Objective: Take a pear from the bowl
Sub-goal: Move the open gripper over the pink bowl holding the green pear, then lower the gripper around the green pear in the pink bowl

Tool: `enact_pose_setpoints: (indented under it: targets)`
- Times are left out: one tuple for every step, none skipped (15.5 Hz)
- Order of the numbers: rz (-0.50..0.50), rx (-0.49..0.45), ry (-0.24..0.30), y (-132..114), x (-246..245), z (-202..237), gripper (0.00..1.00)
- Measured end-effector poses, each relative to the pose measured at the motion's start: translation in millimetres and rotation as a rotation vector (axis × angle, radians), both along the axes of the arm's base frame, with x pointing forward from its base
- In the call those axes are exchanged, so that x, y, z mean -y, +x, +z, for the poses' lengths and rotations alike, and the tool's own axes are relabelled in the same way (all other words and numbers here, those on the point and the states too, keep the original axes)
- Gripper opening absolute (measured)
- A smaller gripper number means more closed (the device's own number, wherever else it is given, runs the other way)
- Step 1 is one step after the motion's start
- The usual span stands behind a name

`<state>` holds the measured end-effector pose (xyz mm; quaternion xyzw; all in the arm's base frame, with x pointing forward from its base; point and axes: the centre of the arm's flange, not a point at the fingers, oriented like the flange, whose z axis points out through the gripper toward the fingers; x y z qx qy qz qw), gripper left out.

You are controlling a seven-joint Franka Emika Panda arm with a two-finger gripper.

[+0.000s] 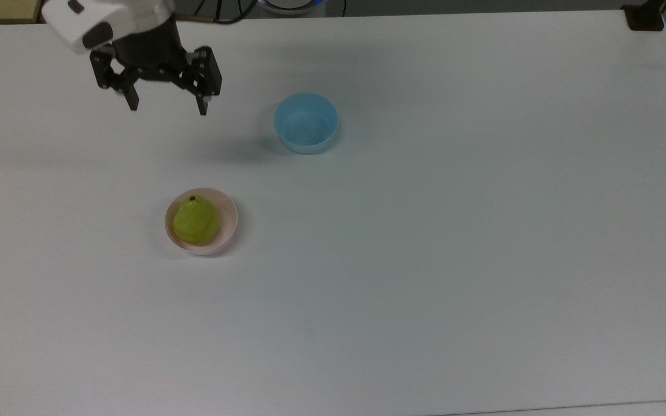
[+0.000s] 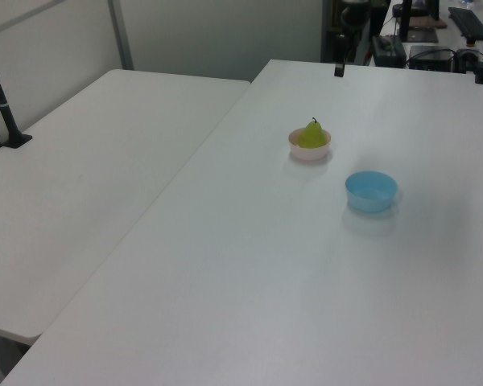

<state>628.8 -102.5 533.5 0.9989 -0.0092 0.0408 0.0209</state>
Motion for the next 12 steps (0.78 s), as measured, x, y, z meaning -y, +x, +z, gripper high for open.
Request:
enact_pose_setpoints:
  targets:
    - [-0.002,0.004,-0.002,5.0,2.1,-8.5,1.0]
    - [-0.004,0.01,-0.005,9.9,4.4,-16.5,1.0]
    - [-0.006,0.015,-0.007,14.3,6.3,-24.3,1.0]
    - [-0.007,0.017,-0.009,18.2,7.9,-32.2,1.0]
    - [-0.008,0.018,-0.01,21.9,9.2,-40.0,1.0]
    - [-0.008,0.02,-0.012,25.4,10.3,-47.2,1.0]
    - [-0.008,0.022,-0.013,29.2,11.3,-55.8,1.0]
    - [-0.008,0.021,-0.015,33.9,12.5,-67.6,1.0]
    - [-0.009,0.023,-0.017,37.2,13.4,-75.9,1.0]
    - [-0.009,0.023,-0.018,40.5,14.3,-84.7,1.0]
    - [-0.008,0.023,-0.019,43.7,14.9,-93.8,0.99]
    - [-0.007,0.022,-0.02,46.5,15.0,-102.5,0.97]
